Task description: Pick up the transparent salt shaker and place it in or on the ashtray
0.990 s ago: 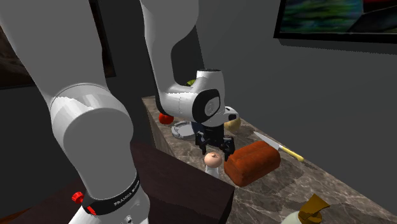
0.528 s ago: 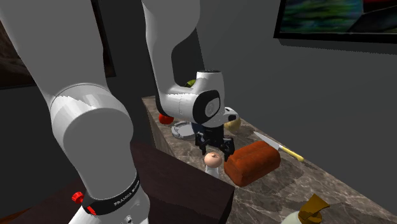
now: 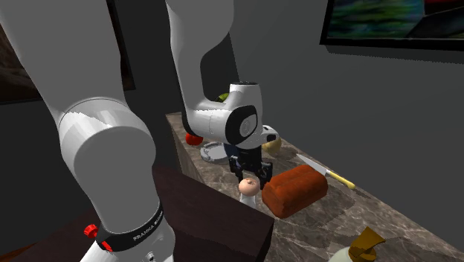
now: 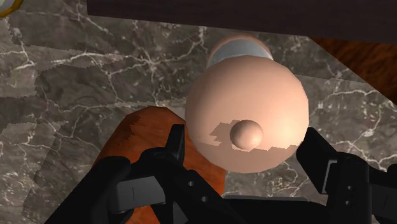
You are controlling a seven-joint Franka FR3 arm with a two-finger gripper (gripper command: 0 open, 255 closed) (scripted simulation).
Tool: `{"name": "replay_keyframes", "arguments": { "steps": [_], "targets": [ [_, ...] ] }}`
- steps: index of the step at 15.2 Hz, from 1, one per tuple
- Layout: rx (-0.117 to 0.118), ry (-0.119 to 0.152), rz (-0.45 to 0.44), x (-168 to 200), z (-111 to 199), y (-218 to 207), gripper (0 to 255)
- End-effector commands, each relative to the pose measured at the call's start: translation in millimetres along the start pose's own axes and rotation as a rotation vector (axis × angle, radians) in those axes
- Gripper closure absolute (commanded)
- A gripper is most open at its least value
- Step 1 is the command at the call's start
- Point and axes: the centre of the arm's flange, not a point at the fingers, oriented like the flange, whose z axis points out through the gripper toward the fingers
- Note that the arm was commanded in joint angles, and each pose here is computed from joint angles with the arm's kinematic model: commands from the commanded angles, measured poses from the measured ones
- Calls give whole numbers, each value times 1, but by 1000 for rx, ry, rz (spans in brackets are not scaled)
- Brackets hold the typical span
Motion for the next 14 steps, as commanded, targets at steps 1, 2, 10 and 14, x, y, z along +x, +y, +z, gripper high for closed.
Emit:
{"name": "replay_keyframes", "arguments": {
  "steps": [1,2,10,14],
  "targets": [
    [0,-1,0,0,0,0,255],
    [0,-1,0,0,0,0,255],
    [0,-1,0,1,-42,4,255],
    [0,-1,0,2,-63,6,255]
  ]
}}
